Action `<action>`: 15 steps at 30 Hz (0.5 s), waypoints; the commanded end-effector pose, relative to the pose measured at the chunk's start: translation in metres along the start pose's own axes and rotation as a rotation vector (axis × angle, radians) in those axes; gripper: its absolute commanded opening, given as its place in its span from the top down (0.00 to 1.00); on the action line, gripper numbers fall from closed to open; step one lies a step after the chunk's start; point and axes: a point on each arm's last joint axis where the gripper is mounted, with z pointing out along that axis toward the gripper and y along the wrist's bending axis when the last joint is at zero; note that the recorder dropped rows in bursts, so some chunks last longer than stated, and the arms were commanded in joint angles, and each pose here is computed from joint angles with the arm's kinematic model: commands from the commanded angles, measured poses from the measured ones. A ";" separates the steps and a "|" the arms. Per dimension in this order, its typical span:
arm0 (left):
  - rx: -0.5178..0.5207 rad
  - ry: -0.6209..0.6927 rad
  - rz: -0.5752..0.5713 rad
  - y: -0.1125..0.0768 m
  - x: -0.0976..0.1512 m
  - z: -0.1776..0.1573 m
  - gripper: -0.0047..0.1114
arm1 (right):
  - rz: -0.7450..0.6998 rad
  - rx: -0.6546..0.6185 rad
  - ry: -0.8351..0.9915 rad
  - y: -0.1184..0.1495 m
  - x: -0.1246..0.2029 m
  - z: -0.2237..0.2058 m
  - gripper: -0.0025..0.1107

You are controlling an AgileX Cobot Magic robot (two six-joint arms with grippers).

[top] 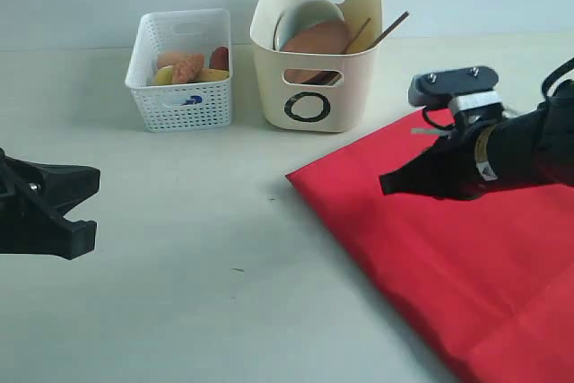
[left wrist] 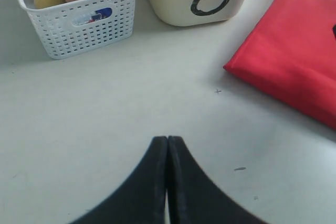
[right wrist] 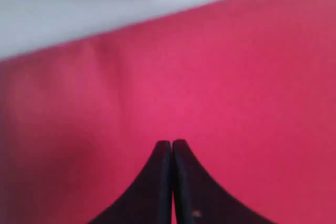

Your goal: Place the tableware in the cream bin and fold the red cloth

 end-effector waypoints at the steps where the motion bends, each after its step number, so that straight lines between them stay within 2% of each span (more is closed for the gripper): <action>1: 0.003 -0.006 -0.015 -0.001 0.000 -0.002 0.96 | -0.021 0.132 0.175 -0.013 0.012 0.027 0.98; 7: 0.001 0.003 -0.015 0.000 0.002 -0.002 0.96 | -0.012 0.362 0.401 -0.056 0.032 0.044 0.98; 12: 0.001 0.005 -0.015 0.000 0.003 -0.002 0.96 | 0.139 0.400 0.422 -0.097 0.042 0.048 0.98; 15: 0.002 0.003 -0.015 0.000 0.003 -0.002 0.96 | 0.218 0.368 0.365 -0.105 0.038 0.046 0.98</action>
